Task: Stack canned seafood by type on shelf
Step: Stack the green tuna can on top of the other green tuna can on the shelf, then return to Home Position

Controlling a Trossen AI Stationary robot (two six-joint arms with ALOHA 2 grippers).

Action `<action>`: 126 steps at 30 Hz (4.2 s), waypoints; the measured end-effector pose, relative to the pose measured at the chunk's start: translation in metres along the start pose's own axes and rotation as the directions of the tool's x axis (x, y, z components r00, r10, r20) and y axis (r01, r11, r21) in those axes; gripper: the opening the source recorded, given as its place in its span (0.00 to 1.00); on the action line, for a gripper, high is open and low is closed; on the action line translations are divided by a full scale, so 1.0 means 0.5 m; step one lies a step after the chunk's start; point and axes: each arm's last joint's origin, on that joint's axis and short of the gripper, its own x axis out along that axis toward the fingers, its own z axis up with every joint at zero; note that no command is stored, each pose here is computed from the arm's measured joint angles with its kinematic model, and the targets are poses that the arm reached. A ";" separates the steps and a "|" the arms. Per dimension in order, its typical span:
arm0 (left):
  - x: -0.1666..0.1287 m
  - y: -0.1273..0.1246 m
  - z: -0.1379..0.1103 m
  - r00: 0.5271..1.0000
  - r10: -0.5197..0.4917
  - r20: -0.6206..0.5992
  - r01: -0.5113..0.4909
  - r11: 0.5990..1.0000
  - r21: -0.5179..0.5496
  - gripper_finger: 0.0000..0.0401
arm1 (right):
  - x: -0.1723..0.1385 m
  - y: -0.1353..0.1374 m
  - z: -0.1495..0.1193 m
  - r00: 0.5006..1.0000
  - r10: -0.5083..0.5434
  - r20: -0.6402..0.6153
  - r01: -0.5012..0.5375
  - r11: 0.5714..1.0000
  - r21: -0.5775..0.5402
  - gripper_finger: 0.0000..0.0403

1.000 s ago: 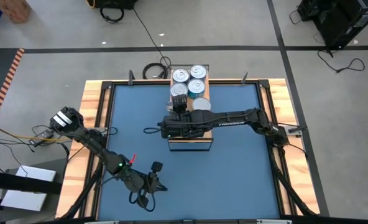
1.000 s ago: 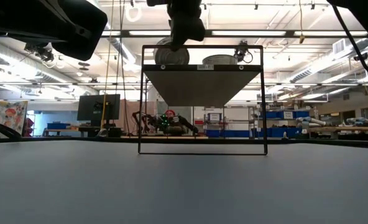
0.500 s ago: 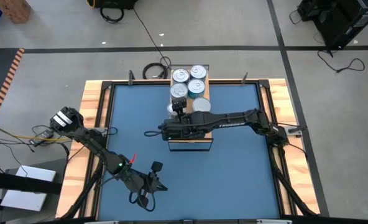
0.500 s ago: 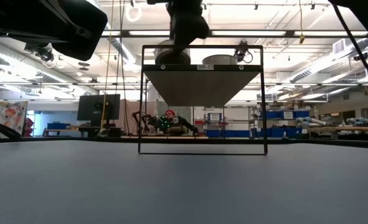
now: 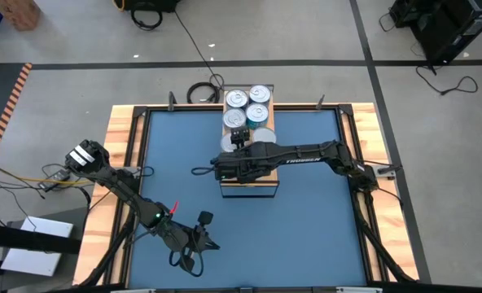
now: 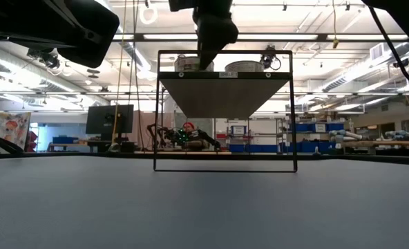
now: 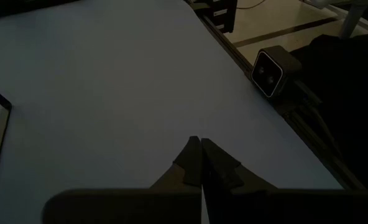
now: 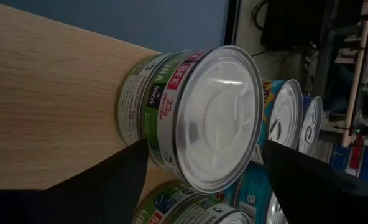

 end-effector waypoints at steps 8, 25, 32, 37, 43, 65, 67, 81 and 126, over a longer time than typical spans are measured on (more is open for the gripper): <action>0.000 -0.002 0.002 0.999 -0.035 0.005 0.035 0.999 -0.013 0.00 | -0.006 0.002 -0.002 1.000 0.008 -0.001 -0.008 1.000 0.002 0.76; 0.012 0.057 0.032 0.990 -0.102 0.101 0.102 0.995 0.007 0.00 | -0.142 0.004 -0.017 0.954 0.173 0.246 -0.194 0.979 0.063 0.03; -0.007 0.091 0.064 0.979 -0.088 0.183 0.084 0.996 0.029 0.00 | -0.160 0.001 -0.037 0.902 0.205 0.380 -0.252 0.965 0.077 0.01; -0.024 0.108 0.081 0.972 -0.075 0.221 0.068 0.997 0.040 0.00 | -0.146 0.020 -0.087 0.831 0.215 0.513 -0.309 0.945 0.105 0.01; -0.061 0.130 0.110 0.956 -0.062 0.287 0.050 0.998 0.049 0.00 | -0.146 0.038 -0.189 0.709 0.142 0.691 -0.359 0.916 0.180 0.00; -0.152 0.261 0.149 0.920 0.097 0.381 -0.117 0.993 0.030 0.00 | -0.084 0.090 -0.453 0.496 -0.051 0.867 -0.467 0.826 0.316 0.00; -0.152 0.275 0.141 0.916 0.109 0.387 -0.128 0.992 0.023 0.00 | -0.075 0.091 -0.465 0.479 -0.053 0.876 -0.479 0.821 0.312 0.00; -0.215 0.328 0.041 0.867 0.184 0.464 -0.175 0.983 -0.064 0.00 | -0.037 0.109 -0.546 0.456 -0.103 0.884 -0.471 0.815 0.338 0.00; -0.350 0.319 -0.215 0.777 0.453 0.437 -0.388 0.891 -0.236 0.00 | 0.078 0.194 -0.724 0.340 -0.183 0.923 -0.601 0.713 0.362 0.00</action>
